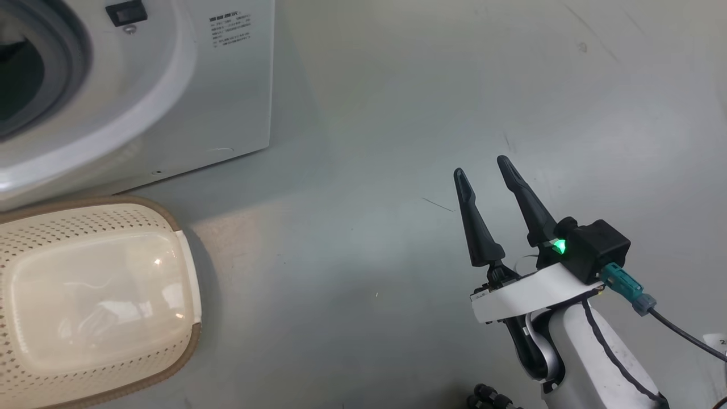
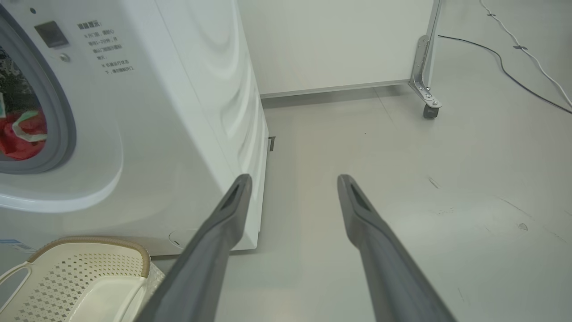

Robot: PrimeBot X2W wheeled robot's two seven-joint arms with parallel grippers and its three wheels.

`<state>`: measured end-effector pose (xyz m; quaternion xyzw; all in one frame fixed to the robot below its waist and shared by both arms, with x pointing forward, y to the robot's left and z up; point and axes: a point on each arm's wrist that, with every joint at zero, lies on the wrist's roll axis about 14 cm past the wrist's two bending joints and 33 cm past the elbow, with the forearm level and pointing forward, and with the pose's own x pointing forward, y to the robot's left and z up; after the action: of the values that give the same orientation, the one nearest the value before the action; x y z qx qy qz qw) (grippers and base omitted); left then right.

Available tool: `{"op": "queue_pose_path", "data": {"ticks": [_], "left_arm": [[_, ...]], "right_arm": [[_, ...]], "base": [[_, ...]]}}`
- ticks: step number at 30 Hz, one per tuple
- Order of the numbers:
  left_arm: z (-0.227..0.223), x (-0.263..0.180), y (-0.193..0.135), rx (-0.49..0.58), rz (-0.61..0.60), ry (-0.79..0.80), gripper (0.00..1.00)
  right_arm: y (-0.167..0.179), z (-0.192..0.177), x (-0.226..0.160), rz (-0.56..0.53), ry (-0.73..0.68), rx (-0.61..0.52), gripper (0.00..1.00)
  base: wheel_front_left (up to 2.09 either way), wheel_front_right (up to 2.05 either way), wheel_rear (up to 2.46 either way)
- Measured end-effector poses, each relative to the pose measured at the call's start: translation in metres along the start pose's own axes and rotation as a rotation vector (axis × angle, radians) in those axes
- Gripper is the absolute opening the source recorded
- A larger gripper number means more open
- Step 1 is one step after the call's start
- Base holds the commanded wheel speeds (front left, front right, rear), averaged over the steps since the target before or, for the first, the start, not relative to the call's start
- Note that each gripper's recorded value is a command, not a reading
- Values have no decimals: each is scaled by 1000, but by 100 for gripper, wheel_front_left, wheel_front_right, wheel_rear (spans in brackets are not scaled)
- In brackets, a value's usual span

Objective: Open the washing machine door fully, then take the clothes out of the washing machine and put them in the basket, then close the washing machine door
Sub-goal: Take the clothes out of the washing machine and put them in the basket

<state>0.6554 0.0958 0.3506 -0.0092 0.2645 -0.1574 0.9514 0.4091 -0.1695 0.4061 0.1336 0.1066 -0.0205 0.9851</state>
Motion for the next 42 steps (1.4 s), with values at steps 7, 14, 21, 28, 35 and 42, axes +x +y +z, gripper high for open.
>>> {"op": "queue_pose_path", "data": {"ticks": [7, 14, 21, 28, 35, 42], "left_arm": [[27, -19, -1, -6, 7, -128, 0], [32, -46, -9, -18, 0, -204, 0], [33, -74, -15, -8, 0, -255, 0], [35, -114, -21, -6, 6, -333, 0], [29, -147, -21, -6, 20, -359, 0], [40, -180, -18, 9, 35, -429, 0]], "right_arm": [[4, 11, 0, 16, -33, -5, 100], [15, 22, -2, 47, -65, -2, 100], [20, 32, -8, 72, -93, -2, 100], [30, 34, -24, 107, -100, 4, 100], [39, 41, -33, 141, -122, 3, 100], [47, 49, -43, 171, -149, 9, 100]], "base": [[0, 0, 0], [0, 0, 0], [0, 0, 0], [0, 0, 0], [0, 0, 0], [0, 0, 0]]}}
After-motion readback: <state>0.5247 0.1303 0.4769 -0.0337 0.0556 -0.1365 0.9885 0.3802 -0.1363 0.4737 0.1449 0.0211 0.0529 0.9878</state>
